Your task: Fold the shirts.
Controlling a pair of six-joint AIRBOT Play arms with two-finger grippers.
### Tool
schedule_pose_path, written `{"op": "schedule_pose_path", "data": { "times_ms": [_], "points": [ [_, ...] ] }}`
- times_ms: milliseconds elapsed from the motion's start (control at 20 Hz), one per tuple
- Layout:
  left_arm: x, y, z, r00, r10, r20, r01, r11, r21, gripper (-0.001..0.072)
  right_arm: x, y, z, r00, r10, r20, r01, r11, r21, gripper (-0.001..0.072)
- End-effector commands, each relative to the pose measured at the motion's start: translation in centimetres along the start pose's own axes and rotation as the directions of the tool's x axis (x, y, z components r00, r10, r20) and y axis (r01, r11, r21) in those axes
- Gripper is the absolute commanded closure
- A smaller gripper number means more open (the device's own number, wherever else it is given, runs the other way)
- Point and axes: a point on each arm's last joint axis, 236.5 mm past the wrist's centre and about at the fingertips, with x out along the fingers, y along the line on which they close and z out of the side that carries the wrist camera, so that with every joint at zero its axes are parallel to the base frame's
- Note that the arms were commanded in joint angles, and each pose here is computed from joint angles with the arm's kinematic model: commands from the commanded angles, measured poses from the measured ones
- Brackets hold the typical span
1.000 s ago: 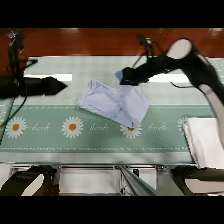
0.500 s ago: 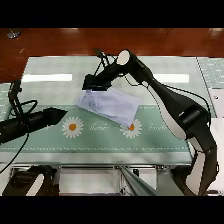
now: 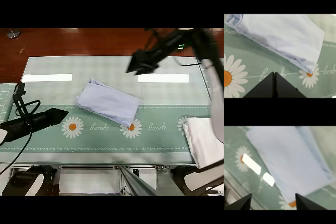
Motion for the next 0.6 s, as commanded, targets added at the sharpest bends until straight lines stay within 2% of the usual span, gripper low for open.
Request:
{"op": "schedule_pose_path", "data": {
  "times_ms": [0, 100, 200, 350, 550],
  "points": [
    [0.3, -0.3, -0.5, 1.0, -0.007, -0.017, 0.008, 1.0, 0.009, 0.0679, -6.8, -8.8, -5.6, 0.945, -0.295, 0.138, 0.268, 0.945, 0.187, 0.0087],
    [0.5, -0.8, -0.8, 0.999, -0.018, -0.028, 0.019, 0.999, 0.026, 0.0678, -4.2, -12.2, -10.0, 0.917, -0.345, 0.201, 0.254, 0.893, 0.373, 0.0087],
    [0.8, -1.0, -0.9, 0.999, -0.024, -0.02, 0.025, 0.999, 0.035, 0.0678, 1.5, -13.3, -14.3, 0.925, -0.302, 0.229, 0.146, 0.842, 0.519, 0.0087],
    [1.6, -0.9, -1.2, 0.999, -0.03, -0.026, 0.03, 0.999, 0.019, 0.0678, 8.7, -10.8, -16.7, 0.963, -0.097, 0.251, -0.065, 0.822, 0.566, 0.0087],
    [2.7, -0.6, -1.9, 0.997, -0.025, -0.067, 0.025, 1.0, -0.005, 0.0678, 13.5, -9.1, -15.3, 0.976, 0.03, 0.217, -0.158, 0.782, 0.603, 0.0087]
  ]
}}
